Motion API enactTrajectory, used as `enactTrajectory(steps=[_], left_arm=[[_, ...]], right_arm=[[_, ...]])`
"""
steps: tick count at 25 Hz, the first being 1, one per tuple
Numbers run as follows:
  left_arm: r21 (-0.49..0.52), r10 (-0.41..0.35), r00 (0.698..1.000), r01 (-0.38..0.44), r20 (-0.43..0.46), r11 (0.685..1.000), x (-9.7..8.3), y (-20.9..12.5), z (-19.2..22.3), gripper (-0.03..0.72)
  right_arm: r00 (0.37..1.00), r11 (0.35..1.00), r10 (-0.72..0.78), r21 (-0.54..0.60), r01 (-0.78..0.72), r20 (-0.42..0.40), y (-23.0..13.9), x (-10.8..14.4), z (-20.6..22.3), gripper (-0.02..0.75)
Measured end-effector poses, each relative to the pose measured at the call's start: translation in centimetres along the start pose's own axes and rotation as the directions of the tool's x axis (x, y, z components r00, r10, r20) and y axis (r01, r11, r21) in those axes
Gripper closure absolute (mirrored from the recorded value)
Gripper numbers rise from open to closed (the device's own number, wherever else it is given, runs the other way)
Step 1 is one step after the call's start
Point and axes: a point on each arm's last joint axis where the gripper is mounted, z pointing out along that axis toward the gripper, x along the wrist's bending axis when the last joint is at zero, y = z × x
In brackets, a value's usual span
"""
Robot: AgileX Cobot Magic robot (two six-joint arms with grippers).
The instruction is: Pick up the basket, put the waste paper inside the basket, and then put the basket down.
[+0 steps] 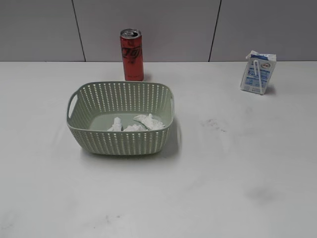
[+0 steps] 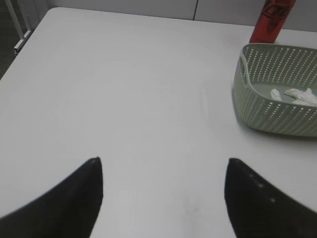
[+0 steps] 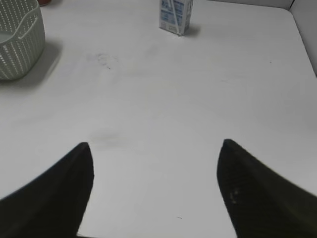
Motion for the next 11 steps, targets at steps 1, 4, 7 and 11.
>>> enactTrajectory(steps=[1,4,7,11], left_arm=[[0.004,-0.004,1.0,0.004,0.0,1.0,0.0,-0.04,0.03,0.11],[0.004,-0.012,1.0,0.012,-0.001,1.0,0.01,-0.05,0.03,0.112],[0.004,-0.015,1.0,0.015,-0.002,1.0,0.02,-0.05,0.02,0.114],[0.004,-0.017,1.0,0.017,-0.002,1.0,0.02,-0.05,0.02,0.116]], right_arm=[[1.0,1.0,0.0,0.0,0.0,0.0,0.0,0.0,0.0,0.15],[1.0,1.0,0.0,0.0,0.0,0.0,0.0,0.0,0.0,0.15],[1.0,1.0,0.001,0.0,-0.001,0.0,0.0,0.0,0.0,0.15],[1.0,1.0,0.001,0.0,-0.001,0.0,0.0,0.0,0.0,0.15]])
